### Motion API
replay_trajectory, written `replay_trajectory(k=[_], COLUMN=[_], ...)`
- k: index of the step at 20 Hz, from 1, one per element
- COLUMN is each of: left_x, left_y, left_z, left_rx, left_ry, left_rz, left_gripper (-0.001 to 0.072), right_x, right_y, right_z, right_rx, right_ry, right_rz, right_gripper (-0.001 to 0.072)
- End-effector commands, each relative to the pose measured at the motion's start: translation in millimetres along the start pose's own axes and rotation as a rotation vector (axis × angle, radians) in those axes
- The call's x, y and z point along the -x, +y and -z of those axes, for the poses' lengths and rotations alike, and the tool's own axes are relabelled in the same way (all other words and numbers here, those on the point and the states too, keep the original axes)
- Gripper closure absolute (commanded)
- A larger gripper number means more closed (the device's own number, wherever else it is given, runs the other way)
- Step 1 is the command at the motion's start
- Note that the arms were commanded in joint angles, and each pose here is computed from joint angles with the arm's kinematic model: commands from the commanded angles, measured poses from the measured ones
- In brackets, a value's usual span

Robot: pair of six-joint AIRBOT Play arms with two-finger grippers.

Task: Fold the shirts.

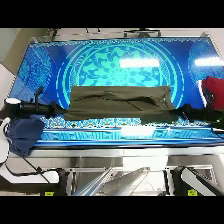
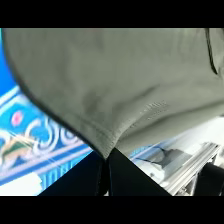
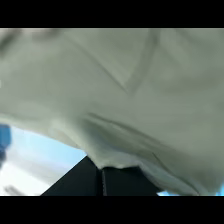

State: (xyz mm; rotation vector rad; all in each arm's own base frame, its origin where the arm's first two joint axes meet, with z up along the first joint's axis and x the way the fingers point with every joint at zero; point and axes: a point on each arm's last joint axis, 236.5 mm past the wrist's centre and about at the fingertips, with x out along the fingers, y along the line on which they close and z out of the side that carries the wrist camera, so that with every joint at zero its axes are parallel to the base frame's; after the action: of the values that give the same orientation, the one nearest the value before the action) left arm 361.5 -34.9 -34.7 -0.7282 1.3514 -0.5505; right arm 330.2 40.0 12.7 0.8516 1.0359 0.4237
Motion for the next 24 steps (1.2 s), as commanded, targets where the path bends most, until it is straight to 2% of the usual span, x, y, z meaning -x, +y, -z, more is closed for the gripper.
replay_trajectory(k=[1,7,12,13,14,15,16,17,18,19,21,24], left_x=[-7.5,-35.2,-58.2,-60.2,-59.4,-55.3,-46.2,-33.6,-15.4,3.5,36.6,58.9], left_y=[-17.2,-19.8,-5.2,-4.1,-3.8,-3.5,-0.6,5.4,13.7,19.8,17.6,1.0], left_z=[-36.9,-100.1,-133.8,-137.8,-138.4,-137.4,-134.4,-132.6,-132.2,-133.7,-140.9,-143.9], left_rx=[-0.059,-0.124,-0.137,-0.141,-0.140,-0.138,-0.139,-0.133,-0.109,-0.086,-0.044,-0.046], left_ry=[0.015,0.011,0.015,0.016,0.026,0.041,0.067,0.084,0.096,0.093,0.048,-0.041], left_rz=[0.000,-0.013,-0.013,-0.013,-0.015,-0.019,-0.045,-0.086,-0.138,-0.178,-0.198,-0.172], left_gripper=[0.0682,0.0682,0.0682,0.0680,0.0610,0.0423,0.0420,0.0420,0.0420,0.0420,0.0419,0.0420], right_x=[-24.3,-83.5,-121.5,-123.9,-123.8,-118.9,-108.3,-95.1,-77.6,-62.1,-43.4,-55.8], right_y=[10.0,-14.8,-46.3,-50.0,-52.6,-56.7,-60.9,-66.0,-76.8,-89.7,-113.2,-119.0], right_z=[-60.8,-131.5,-146.8,-146.3,-145.6,-146.6,-150.0,-153.4,-158.5,-162.2,-157.0,-128.3], right_rx=[0.042,0.096,0.137,0.131,0.139,0.167,0.197,0.233,0.250,0.243,0.202,0.160], right_ry=[-0.155,-0.116,-0.081,-0.077,-0.073,-0.066,-0.053,-0.030,-0.005,0.018,0.073,0.189], right_rz=[-0.037,-0.040,-0.026,-0.023,-0.020,0.001,0.030,0.070,0.142,0.220,0.333,0.308], right_gripper=[0.0676,0.0675,0.0669,0.0616,0.0492,0.0461,0.0443,0.0281,0.0088,0.0017,0.0005,0.0004])
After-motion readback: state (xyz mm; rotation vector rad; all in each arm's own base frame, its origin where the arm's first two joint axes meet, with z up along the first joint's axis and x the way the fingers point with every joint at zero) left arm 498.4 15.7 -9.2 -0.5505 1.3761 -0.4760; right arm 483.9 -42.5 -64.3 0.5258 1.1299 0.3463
